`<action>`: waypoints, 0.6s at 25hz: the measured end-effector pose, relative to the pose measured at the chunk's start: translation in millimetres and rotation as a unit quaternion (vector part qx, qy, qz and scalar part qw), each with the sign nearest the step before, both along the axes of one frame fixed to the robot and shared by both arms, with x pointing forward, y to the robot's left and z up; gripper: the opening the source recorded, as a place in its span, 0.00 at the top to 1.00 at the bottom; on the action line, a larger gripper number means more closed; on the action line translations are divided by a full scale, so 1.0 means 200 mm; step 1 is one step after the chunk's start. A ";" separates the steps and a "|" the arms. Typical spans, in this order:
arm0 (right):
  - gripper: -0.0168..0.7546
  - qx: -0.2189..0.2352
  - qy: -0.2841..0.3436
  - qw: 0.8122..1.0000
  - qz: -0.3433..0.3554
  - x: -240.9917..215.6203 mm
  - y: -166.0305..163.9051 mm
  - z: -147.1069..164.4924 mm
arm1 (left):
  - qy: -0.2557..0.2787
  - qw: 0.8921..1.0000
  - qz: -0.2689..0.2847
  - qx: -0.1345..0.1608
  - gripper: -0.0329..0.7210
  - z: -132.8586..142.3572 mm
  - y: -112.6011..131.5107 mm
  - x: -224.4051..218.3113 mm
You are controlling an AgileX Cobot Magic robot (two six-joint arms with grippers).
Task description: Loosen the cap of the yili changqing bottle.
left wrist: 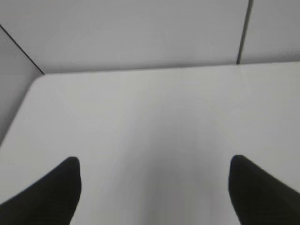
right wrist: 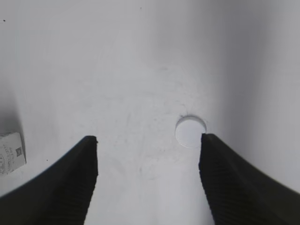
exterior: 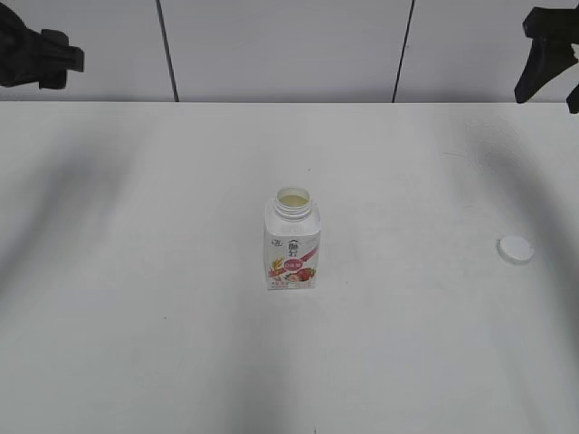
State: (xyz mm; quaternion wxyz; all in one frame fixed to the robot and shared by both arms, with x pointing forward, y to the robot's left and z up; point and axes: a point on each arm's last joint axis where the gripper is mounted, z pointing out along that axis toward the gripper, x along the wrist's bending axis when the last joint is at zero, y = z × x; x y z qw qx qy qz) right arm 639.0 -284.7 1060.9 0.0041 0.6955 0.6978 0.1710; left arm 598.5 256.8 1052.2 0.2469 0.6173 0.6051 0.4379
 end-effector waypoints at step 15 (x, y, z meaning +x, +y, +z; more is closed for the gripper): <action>0.28 -0.014 -0.071 0.997 0.001 -0.14 -0.01 0.27 | 0.308 0.948 -0.003 -0.080 0.18 0.15 -0.09 -0.28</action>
